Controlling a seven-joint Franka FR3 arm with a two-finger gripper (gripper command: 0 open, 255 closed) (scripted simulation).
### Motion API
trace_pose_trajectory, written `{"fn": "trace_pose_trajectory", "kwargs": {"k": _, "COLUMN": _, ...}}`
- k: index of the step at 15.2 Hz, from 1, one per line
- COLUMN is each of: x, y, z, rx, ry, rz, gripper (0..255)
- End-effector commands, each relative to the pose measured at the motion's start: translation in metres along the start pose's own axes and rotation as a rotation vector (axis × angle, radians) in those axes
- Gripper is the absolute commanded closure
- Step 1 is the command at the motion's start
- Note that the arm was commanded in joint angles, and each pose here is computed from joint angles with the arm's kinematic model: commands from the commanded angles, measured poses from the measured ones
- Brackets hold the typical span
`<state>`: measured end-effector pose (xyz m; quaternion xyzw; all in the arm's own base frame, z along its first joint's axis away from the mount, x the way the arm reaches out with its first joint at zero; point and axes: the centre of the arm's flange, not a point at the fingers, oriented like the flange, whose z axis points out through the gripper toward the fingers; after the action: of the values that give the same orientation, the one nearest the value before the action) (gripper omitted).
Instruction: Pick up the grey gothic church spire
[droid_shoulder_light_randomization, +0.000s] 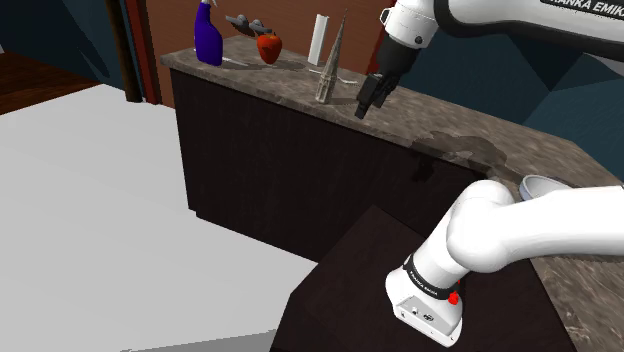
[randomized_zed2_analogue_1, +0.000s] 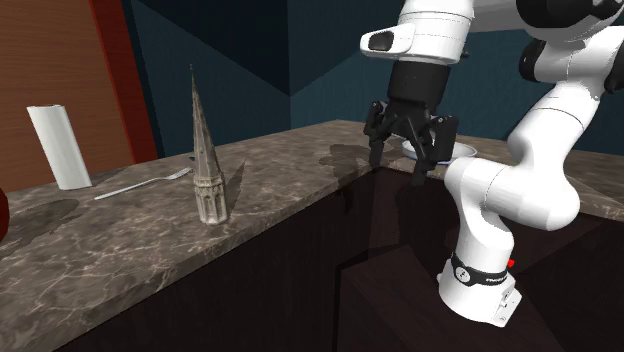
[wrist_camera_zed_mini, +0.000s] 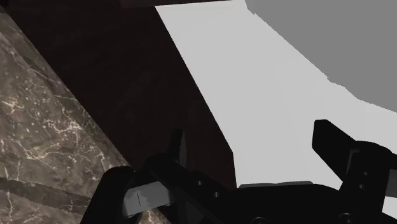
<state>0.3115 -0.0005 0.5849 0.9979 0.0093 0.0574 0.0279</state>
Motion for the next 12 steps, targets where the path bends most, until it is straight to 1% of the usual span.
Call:
{"fn": "trace_pose_trajectory", "kwargs": {"k": 1, "x": 0.000, "y": 0.000, "z": 0.000, "rx": 0.000, "ry": 0.000, "rz": 0.000, "gripper": 0}}
{"fn": "trace_pose_trajectory", "kwargs": {"k": 12, "x": 0.065, "y": 0.084, "z": 0.049, "rx": -0.016, "ry": 0.271, "rz": 0.098, "gripper": 0}}
